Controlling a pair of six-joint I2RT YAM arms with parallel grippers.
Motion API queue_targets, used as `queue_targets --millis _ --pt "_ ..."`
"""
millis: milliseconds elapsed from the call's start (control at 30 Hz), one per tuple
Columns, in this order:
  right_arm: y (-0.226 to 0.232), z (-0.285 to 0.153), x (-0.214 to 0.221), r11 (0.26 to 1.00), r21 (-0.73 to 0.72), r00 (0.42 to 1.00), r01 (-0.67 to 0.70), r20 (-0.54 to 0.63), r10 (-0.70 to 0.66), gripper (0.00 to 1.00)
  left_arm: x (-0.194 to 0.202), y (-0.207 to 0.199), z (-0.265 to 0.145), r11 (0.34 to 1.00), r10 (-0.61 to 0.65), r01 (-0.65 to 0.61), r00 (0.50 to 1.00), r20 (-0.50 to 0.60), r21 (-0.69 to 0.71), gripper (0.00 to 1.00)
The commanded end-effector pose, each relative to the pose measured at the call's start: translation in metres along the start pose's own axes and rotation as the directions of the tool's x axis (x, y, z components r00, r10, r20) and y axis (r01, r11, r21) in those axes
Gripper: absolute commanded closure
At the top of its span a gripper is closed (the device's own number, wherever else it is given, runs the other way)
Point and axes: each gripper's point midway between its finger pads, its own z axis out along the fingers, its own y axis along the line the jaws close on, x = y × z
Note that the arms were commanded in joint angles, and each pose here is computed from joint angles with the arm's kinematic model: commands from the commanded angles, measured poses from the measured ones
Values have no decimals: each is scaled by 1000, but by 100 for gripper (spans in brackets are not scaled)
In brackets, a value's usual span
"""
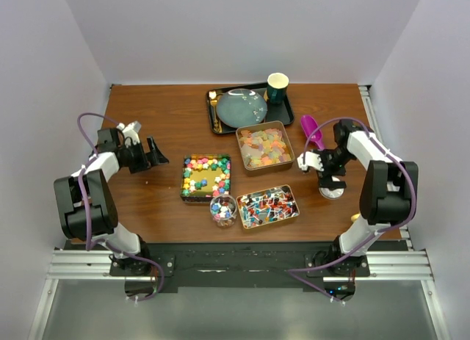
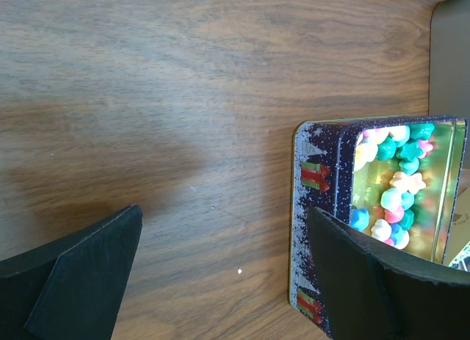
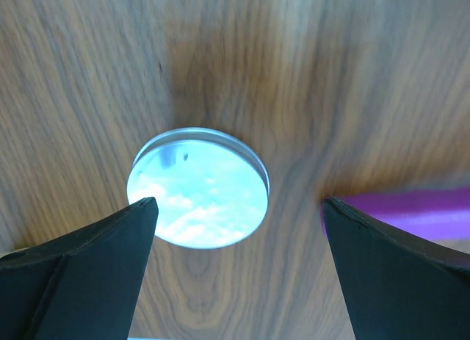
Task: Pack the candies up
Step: Adjust the bottle lid at the center of the board, then pick up the bottle lid at the center of the board.
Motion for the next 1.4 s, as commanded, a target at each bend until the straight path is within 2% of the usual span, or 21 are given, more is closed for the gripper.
queue_targets --millis 0,733,900,1033,1133,1367 --pt "1 -8 1 999 36 1000 5 25 -5 1 -11 -8 -4 999 21 -22 999 47 33 1" --pt "8 22 21 1000 9 1000 -22 7 22 1 -8 -6 -3 999 18 -19 999 44 26 0" --pt "7 25 19 998 -12 997 -66 30 66 1 -7 -6 -2 999 14 -15 999 42 32 0" --pt "25 16 10 980 -130 983 -154 85 165 1 -7 -8 -1 999 9 -11 999 40 44 0" --pt "20 8 11 965 -140 965 -223 106 239 1 -7 -9 0 998 5 -7 999 41 54 0" --pt "30 7 16 965 -133 966 -228 95 241 1 -2 -9 4 998 -20 18 999 31 67 0"
